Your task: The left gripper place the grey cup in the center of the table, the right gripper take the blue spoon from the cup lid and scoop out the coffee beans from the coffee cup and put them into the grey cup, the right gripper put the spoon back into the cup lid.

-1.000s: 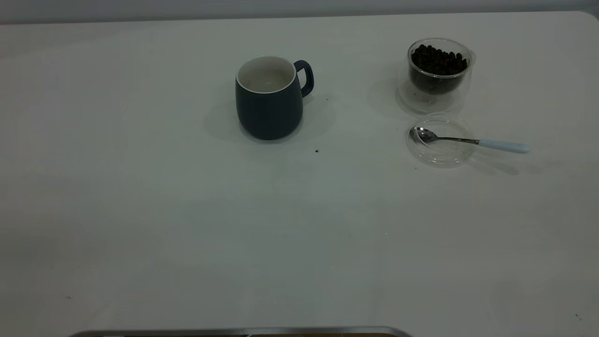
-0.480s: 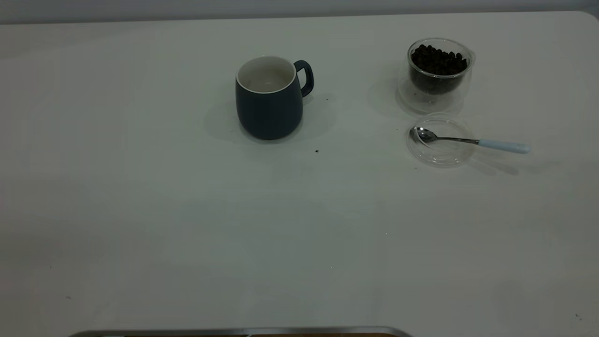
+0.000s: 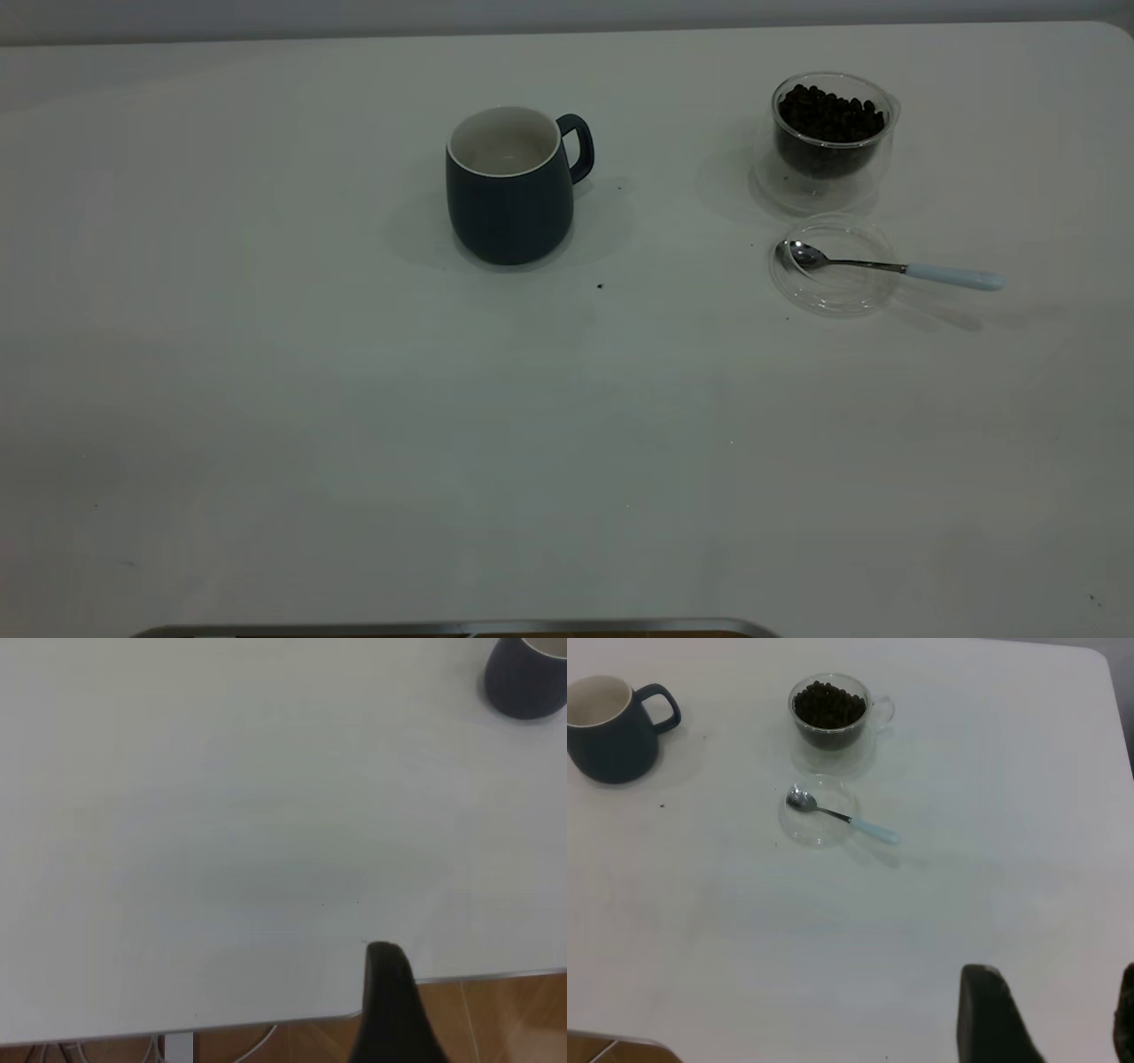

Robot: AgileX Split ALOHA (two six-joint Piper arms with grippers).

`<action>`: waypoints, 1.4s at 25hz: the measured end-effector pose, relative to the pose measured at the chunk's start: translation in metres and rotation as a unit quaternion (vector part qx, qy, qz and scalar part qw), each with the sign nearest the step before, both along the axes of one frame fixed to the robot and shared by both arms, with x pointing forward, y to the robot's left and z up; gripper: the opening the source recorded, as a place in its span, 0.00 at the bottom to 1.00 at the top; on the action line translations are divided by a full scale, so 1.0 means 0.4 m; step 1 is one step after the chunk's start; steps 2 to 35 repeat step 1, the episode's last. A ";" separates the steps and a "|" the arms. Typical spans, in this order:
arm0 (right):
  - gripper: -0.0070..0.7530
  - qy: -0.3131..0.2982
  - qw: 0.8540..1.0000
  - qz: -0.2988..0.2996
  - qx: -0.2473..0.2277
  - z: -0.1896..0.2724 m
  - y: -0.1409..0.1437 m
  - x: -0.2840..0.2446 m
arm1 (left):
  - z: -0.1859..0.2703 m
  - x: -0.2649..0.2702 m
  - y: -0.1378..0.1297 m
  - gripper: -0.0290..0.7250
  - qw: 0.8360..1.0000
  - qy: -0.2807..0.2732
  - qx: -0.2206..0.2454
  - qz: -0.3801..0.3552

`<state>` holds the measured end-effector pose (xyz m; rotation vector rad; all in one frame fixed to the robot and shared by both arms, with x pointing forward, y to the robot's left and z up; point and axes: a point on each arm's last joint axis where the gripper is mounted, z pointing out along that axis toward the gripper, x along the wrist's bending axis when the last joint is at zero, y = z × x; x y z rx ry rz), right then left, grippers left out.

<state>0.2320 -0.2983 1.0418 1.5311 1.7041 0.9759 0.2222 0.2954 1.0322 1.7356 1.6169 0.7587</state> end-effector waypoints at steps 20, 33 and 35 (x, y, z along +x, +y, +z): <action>0.48 0.000 1.000 0.000 0.000 0.000 0.000 0.000 | 0.000 0.000 0.000 0.77 1.000 0.000 0.000 0.000; 0.48 0.000 1.000 0.000 0.000 0.000 0.000 0.000 | 0.000 0.000 0.000 0.77 1.000 0.000 0.000 0.000; 0.48 0.000 1.000 0.000 0.000 0.000 0.000 0.000 | 0.000 0.000 0.000 0.77 1.000 0.000 0.000 0.000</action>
